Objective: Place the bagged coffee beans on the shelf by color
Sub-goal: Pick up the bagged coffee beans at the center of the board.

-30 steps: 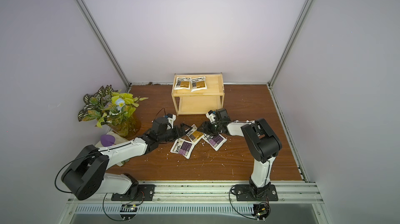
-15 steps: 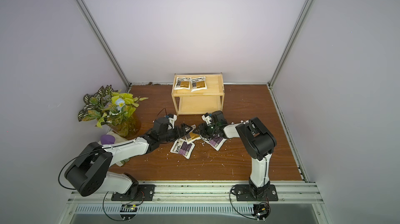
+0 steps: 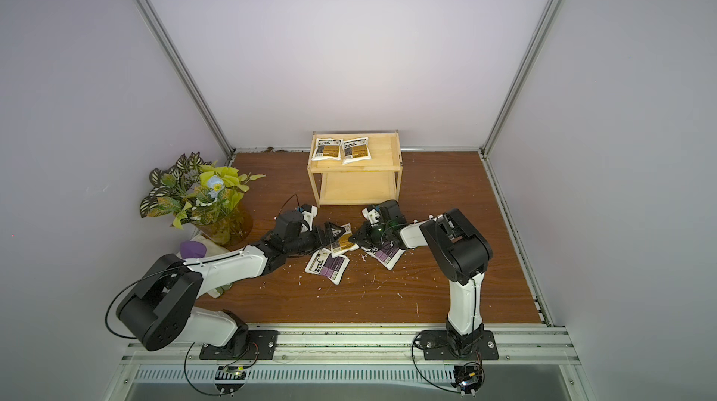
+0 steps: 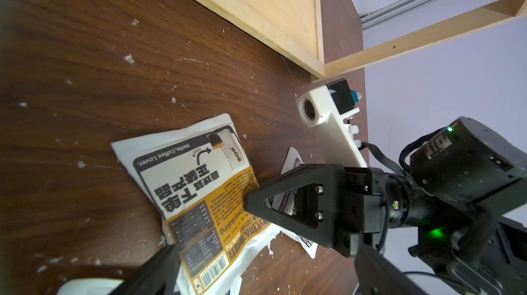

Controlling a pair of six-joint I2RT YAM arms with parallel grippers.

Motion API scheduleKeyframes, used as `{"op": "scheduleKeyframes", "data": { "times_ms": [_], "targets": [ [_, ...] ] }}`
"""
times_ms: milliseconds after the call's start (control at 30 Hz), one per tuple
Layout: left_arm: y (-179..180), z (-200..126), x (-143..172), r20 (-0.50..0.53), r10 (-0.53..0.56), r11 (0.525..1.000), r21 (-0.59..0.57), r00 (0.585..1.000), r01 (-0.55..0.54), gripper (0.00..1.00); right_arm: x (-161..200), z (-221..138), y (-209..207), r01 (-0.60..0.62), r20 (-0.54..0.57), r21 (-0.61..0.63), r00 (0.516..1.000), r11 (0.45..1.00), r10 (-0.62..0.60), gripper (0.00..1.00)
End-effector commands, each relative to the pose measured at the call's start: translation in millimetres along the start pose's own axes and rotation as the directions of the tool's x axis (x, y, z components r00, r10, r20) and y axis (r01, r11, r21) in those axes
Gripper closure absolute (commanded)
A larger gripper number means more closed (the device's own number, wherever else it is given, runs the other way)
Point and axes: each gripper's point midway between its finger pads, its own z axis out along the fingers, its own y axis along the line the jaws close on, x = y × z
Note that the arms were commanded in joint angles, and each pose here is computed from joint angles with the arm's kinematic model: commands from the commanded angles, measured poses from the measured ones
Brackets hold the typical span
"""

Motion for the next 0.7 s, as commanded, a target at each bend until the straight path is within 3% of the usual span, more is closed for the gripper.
{"op": "scheduleKeyframes", "data": {
  "times_ms": [0, 200, 467, 667],
  "targets": [
    [-21.8, -6.5, -8.8, 0.021, 0.052, 0.998, 0.033, 0.998, -0.053, 0.00, -3.9, -10.5, 23.7, 0.043, 0.034, -0.035, 0.999, 0.998, -0.042, 0.95],
    [-42.8, -21.2, -34.1, 0.074, 0.097, 0.995, 0.017, 0.993, -0.098, 0.00, -8.4, -24.4, 48.1, 0.077, 0.064, -0.062, 0.995, 0.995, -0.073, 1.00],
    [-60.1, -65.1, -88.0, 0.187, 0.138, 0.990, -0.063, 0.973, -0.128, 0.00, -10.4, -52.4, 83.2, 0.135, 0.111, -0.085, 0.986, 0.987, -0.126, 1.00],
    [-72.4, -87.1, -104.7, 0.194, 0.225, 0.969, -0.145, 0.955, -0.199, 0.01, -9.4, -81.3, 111.6, 0.192, 0.154, -0.081, 0.972, 0.978, -0.178, 1.00]
  ]
}}
